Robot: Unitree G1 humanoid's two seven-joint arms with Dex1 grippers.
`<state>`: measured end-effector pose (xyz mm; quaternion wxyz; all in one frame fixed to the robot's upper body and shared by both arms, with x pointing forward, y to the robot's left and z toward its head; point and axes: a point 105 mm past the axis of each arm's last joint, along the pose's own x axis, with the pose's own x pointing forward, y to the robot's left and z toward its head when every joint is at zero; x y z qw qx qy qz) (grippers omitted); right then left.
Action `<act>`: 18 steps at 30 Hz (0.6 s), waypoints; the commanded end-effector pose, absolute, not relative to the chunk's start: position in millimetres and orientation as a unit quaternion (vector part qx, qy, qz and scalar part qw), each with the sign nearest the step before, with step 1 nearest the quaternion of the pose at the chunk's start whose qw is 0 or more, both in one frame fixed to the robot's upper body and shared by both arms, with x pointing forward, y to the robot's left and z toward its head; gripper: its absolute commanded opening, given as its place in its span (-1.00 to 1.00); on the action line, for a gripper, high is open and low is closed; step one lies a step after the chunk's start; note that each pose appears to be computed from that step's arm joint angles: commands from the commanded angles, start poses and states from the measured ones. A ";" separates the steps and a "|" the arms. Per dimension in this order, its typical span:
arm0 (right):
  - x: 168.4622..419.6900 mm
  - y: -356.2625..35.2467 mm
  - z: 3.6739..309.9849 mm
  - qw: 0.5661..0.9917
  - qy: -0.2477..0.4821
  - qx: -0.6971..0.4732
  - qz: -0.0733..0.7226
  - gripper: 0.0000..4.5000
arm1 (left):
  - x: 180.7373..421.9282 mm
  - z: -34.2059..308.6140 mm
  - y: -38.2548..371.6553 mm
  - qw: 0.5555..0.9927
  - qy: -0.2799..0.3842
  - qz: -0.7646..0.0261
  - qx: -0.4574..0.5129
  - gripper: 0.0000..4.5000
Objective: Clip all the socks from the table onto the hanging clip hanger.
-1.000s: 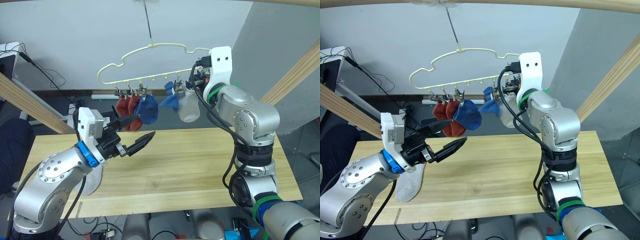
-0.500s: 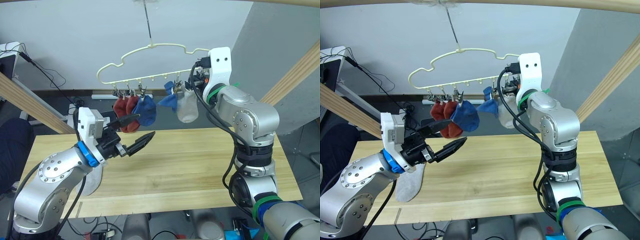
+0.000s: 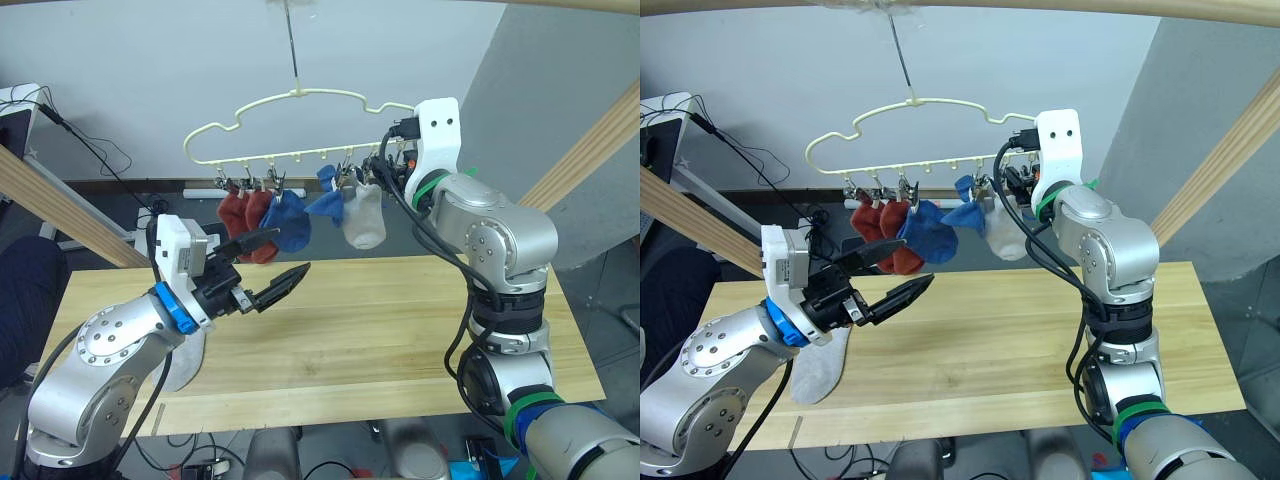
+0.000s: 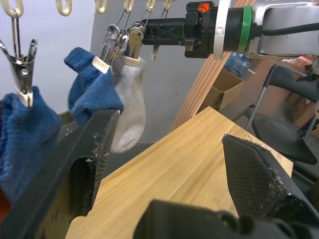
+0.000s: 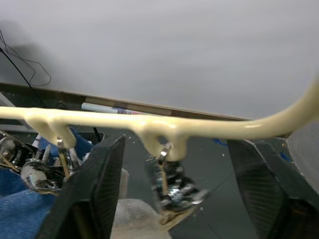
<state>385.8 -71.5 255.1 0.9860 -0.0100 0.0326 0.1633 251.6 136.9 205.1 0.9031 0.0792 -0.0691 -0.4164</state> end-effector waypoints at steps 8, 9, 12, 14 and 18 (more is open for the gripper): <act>383.2 -71.7 273.8 0.987 -0.001 -0.007 0.159 0.39 | 245.5 212.7 131.0 0.898 -0.090 -0.421 0.087 0.69; 383.8 -70.7 274.5 0.987 -0.001 -0.006 0.159 0.39 | 245.3 212.7 130.6 0.898 -0.090 -0.421 0.086 0.69; 385.4 -67.9 276.2 0.987 -0.002 -0.001 0.160 0.39 | 245.3 212.7 130.0 0.899 -0.091 -0.421 0.086 0.69; 386.1 -66.0 277.1 0.987 -0.003 0.001 0.161 0.39 | 245.4 212.4 130.3 0.899 -0.090 -0.420 0.086 0.69; 387.9 -63.7 277.3 0.987 -0.002 0.005 0.161 0.39 | 245.5 212.9 130.3 0.900 -0.091 -0.418 0.087 0.69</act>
